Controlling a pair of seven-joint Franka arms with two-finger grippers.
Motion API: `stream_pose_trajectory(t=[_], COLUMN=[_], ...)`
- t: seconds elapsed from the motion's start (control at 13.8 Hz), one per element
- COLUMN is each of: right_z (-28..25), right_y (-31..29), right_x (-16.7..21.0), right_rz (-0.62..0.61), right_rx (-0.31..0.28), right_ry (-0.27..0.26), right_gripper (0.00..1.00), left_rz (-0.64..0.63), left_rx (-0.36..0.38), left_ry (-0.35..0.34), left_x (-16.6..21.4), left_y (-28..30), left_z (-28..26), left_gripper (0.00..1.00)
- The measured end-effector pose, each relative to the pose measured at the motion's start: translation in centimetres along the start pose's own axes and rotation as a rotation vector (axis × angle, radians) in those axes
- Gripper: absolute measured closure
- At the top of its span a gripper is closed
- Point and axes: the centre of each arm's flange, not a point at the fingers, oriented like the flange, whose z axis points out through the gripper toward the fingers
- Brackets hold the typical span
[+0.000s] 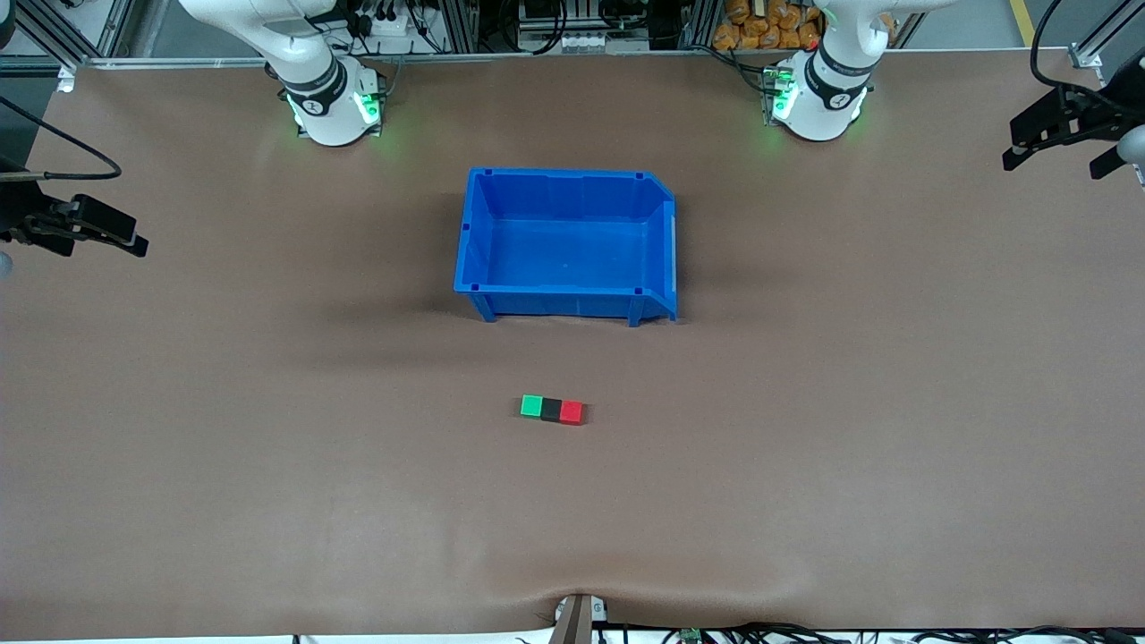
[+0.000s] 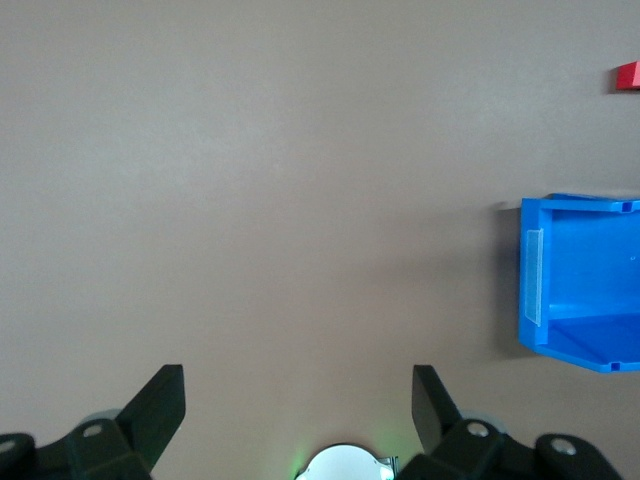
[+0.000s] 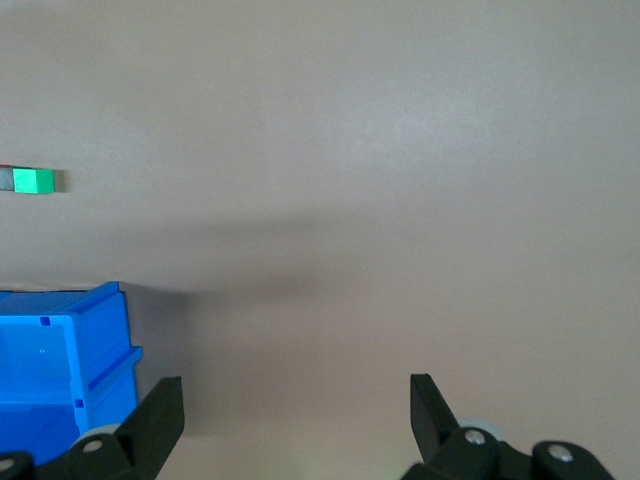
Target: Attach green and red cubes to black cube
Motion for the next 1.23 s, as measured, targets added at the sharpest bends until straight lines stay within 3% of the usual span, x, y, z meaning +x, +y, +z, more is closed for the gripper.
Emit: stream_pose_trajectory(t=[0.87, 1.23], right_z=[0.2, 0.2], right_y=[1.3, 1.3], right_x=[-0.4, -0.4], right_rz=[0.023, 0.022], right_rx=[-0.008, -0.006], right_ry=[-0.034, -0.035], right_gripper=[0.0, 0.0], left_rz=[-0.001, -0.002], left_rx=[-0.005, -0.003], left_ry=[-0.031, -0.009], left_x=[1.8, 1.8], left_y=[-0.3, -0.3], left_z=[2.3, 1.4], left_gripper=[0.0, 0.0])
